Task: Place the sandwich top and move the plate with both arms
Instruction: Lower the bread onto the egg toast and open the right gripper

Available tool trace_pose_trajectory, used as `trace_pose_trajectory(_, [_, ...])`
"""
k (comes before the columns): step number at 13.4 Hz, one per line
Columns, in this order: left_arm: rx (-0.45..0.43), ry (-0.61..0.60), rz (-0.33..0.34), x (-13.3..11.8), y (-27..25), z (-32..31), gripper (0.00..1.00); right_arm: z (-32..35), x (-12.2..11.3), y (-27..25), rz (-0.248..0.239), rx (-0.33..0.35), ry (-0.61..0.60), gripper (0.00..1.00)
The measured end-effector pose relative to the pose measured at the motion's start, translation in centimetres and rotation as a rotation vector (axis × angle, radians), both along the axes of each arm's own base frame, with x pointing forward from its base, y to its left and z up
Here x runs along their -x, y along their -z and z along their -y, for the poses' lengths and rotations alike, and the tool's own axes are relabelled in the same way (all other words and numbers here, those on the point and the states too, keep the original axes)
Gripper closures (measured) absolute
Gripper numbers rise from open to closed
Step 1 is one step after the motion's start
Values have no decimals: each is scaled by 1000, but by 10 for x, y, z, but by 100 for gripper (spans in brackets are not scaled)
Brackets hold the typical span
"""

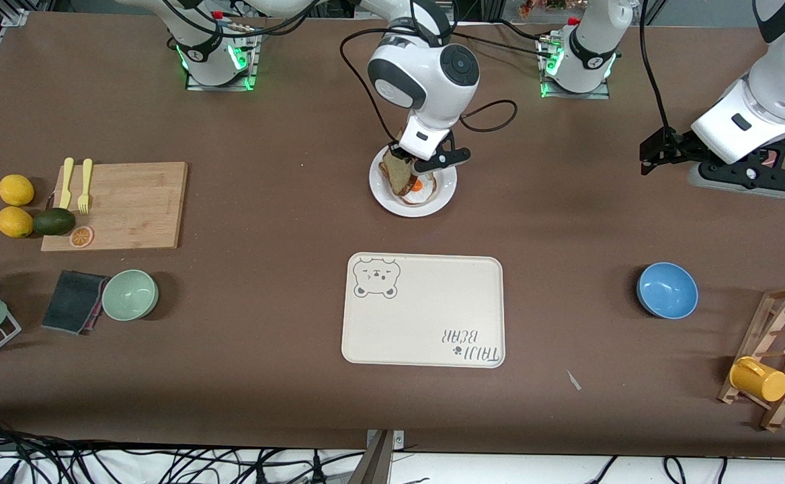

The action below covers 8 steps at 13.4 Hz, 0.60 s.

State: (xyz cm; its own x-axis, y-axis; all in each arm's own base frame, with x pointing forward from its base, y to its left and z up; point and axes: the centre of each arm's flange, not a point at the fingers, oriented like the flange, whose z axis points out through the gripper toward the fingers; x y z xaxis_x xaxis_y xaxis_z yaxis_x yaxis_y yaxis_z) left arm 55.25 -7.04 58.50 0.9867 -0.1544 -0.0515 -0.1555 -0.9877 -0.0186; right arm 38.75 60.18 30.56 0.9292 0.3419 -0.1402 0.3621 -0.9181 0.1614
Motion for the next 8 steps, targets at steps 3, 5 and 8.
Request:
trace_pose_trajectory(3, [0, 0, 0, 0, 0, 0, 0, -3, 3, 9, -7, 3, 0, 91])
trace_pose_trajectory(5, [0, 0, 0, 0, 0, 0, 0, -4, 3, 9, -4, -1, 1, 87])
trace_pose_trajectory(8, [0, 0, 0, 0, 0, 0, 0, -5, 3, 9, -6, -10, 10, 63])
